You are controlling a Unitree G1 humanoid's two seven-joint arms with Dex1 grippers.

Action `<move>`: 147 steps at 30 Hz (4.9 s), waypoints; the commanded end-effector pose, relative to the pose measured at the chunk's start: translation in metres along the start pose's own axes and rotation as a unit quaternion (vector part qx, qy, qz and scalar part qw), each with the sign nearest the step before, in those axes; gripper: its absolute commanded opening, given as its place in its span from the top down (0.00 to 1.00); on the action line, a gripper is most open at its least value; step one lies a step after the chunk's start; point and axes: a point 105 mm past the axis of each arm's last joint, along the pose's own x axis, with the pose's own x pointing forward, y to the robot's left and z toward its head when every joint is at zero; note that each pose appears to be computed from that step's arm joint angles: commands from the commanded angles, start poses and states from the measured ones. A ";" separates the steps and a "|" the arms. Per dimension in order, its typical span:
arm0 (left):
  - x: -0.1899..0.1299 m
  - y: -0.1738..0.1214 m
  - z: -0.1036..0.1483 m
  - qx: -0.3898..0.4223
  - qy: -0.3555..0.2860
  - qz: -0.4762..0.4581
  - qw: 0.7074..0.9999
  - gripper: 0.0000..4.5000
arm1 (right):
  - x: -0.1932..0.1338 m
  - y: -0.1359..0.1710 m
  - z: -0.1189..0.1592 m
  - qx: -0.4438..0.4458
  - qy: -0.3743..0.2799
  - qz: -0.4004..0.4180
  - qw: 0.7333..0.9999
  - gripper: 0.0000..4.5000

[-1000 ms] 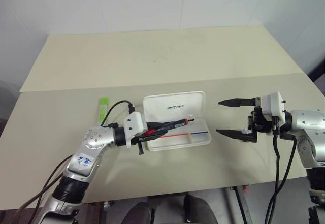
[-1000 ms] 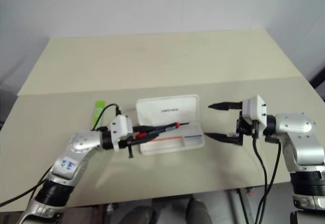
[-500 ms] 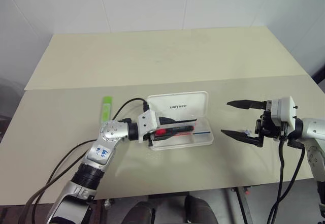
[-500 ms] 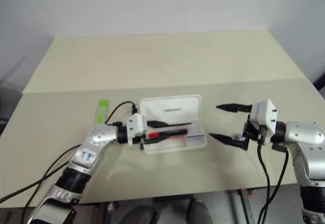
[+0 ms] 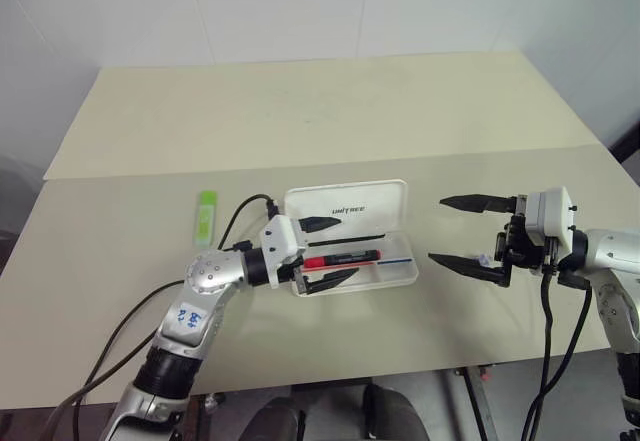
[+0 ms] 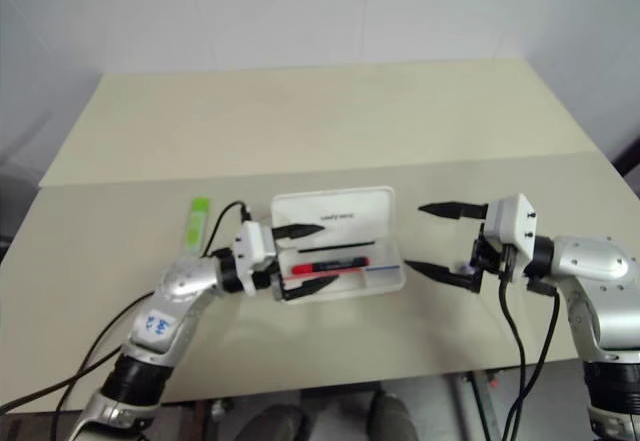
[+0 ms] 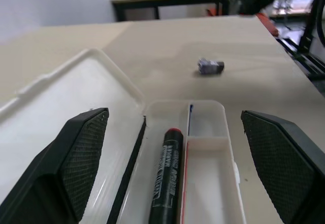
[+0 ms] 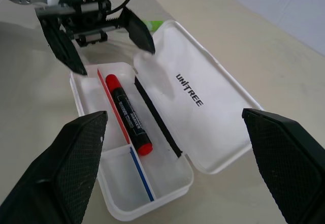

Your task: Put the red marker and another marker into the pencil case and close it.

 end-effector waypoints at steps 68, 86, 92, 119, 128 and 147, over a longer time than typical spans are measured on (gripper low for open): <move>-0.103 0.104 0.004 -0.022 -0.041 0.512 0.857 0.76 | 0.017 -0.005 0.013 -0.020 -0.037 0.039 0.998 0.00; -0.003 0.017 0.056 0.106 -0.074 0.034 0.991 0.76 | -0.032 -0.029 0.002 -0.026 0.025 -0.079 0.996 0.00; 0.000 0.000 0.024 0.067 -0.001 -0.050 0.997 0.76 | -0.044 -0.021 0.009 -0.014 0.024 -0.079 0.996 0.00; 0.009 -0.015 -0.040 0.009 0.140 -0.087 0.986 0.76 | -0.046 -0.001 0.024 0.009 0.034 -0.072 0.997 0.00; -0.004 -0.007 -0.042 0.016 0.162 -0.065 0.985 0.76 | -0.042 -0.001 0.021 0.013 0.027 -0.068 0.997 0.00; -0.006 -0.016 -0.035 0.005 0.147 -0.080 0.986 0.01 | -0.034 -0.001 0.016 0.015 0.017 -0.059 0.998 0.00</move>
